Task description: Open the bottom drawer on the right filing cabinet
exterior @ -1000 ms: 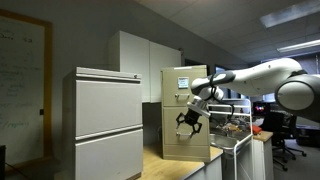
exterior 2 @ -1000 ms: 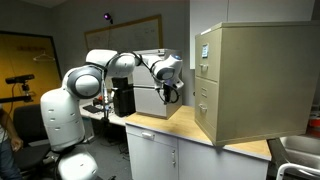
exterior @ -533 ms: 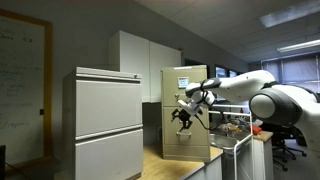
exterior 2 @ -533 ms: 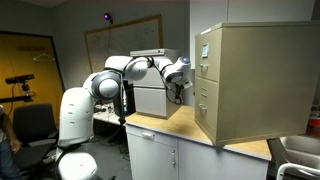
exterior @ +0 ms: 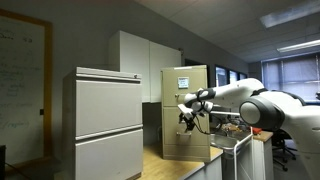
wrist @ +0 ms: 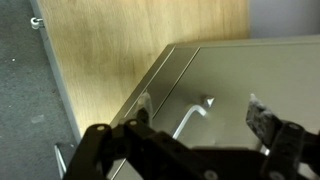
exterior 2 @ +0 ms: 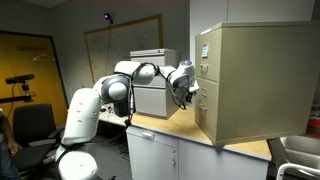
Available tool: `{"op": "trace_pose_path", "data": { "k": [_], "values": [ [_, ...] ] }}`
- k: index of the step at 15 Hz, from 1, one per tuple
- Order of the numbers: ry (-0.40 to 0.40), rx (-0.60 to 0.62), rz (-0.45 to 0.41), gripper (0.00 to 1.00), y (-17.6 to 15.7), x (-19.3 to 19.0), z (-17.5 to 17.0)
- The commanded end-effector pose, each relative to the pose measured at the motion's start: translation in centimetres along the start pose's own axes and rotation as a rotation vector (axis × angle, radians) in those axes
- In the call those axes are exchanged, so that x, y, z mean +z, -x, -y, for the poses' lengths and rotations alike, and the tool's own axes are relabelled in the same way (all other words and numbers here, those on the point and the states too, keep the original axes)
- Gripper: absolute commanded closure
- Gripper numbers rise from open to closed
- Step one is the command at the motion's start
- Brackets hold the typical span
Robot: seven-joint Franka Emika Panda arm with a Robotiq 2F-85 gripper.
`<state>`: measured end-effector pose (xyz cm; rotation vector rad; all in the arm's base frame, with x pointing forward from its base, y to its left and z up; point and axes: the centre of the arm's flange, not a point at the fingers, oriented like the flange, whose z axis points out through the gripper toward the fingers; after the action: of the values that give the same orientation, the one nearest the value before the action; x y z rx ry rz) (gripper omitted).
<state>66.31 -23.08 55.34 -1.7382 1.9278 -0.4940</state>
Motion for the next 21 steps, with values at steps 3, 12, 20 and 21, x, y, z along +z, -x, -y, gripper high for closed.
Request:
{"op": "trace_pose_path", "data": {
  "k": [3, 12, 20, 21],
  "values": [
    [0.09, 0.147, -0.153, 0.0, -1.7, 3.5, 0.1],
    [0.213, 0.185, -0.239, 0.0, -2.0, 9.5, -0.4],
    [0.353, 0.152, -0.275, 0.32, -1.2, 10.4, 0.5],
    [0.365, 0.136, -0.269, 0.39, -0.9, 10.4, 0.8]
  ]
}}
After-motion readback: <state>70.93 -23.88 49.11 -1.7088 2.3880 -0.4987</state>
